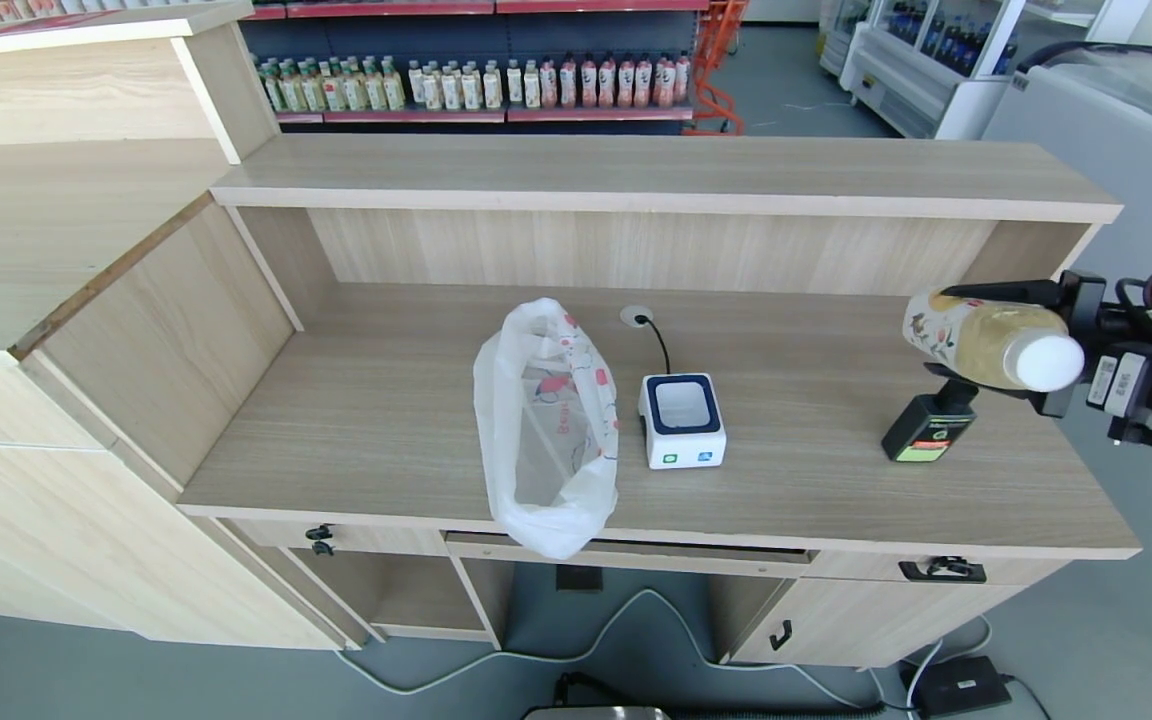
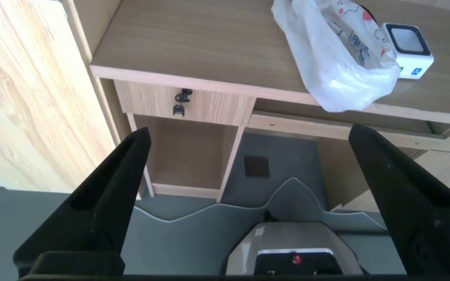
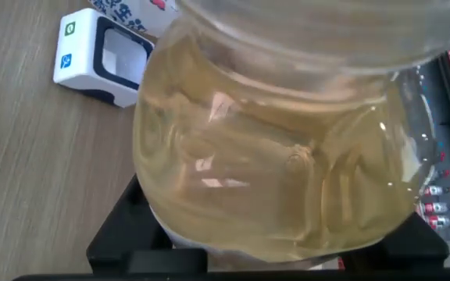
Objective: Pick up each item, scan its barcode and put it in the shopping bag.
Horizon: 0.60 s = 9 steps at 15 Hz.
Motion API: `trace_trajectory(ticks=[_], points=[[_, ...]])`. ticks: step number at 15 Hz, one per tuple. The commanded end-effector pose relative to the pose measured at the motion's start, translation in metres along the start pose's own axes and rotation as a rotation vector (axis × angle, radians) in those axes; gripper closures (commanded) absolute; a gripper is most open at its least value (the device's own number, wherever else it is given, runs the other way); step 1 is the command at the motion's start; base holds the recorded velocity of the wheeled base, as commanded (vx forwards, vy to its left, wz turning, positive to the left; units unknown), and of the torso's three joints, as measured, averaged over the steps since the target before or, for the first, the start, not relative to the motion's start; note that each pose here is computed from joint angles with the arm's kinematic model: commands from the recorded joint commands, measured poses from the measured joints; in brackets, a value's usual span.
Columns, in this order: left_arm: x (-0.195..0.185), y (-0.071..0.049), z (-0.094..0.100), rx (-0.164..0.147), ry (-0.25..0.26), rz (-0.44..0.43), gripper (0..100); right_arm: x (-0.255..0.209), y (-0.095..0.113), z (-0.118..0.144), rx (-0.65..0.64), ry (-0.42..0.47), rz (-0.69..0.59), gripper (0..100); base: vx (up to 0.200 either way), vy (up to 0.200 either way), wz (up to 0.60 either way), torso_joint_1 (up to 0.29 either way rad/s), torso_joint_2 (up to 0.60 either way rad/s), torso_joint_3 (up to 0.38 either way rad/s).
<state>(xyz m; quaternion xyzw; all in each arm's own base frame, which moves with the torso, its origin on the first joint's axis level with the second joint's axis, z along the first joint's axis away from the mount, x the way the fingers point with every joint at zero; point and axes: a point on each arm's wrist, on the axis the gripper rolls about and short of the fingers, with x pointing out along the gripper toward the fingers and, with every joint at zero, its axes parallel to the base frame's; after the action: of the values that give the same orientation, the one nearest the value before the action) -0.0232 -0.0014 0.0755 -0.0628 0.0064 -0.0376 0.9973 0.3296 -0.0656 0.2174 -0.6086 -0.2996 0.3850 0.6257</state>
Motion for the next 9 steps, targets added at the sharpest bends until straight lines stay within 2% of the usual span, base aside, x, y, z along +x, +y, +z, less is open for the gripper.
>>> trace_trajectory(ticks=[1,2,5,6,9], points=[[0.000,0.000,0.000,0.000,0.000,-0.001,0,0.014,-0.006,-0.004,-0.035,-0.033,-0.005,100,0.000,0.000,0.00,0.000,0.00,0.000],[0.000,0.000,0.000,0.000,0.000,-0.001,0,0.018,-0.012,-0.004,-0.059,-0.034,-0.010,100,0.000,0.000,0.00,0.000,0.00,0.000],[0.000,0.000,0.000,0.000,0.000,-0.001,0,0.020,-0.034,-0.006,-0.177,0.056,-0.028,100,0.000,0.000,0.00,0.000,0.00,0.000],[0.000,0.000,0.000,0.000,0.000,-0.001,0,0.021,-0.035,-0.006,-0.170,0.059,-0.028,100,0.000,0.000,0.00,0.000,0.00,0.000],[0.000,0.000,0.000,0.000,0.000,-0.001,0,0.019,-0.028,0.005,0.021,0.071,0.026,100,0.000,0.000,0.00,0.000,0.00,0.000]])
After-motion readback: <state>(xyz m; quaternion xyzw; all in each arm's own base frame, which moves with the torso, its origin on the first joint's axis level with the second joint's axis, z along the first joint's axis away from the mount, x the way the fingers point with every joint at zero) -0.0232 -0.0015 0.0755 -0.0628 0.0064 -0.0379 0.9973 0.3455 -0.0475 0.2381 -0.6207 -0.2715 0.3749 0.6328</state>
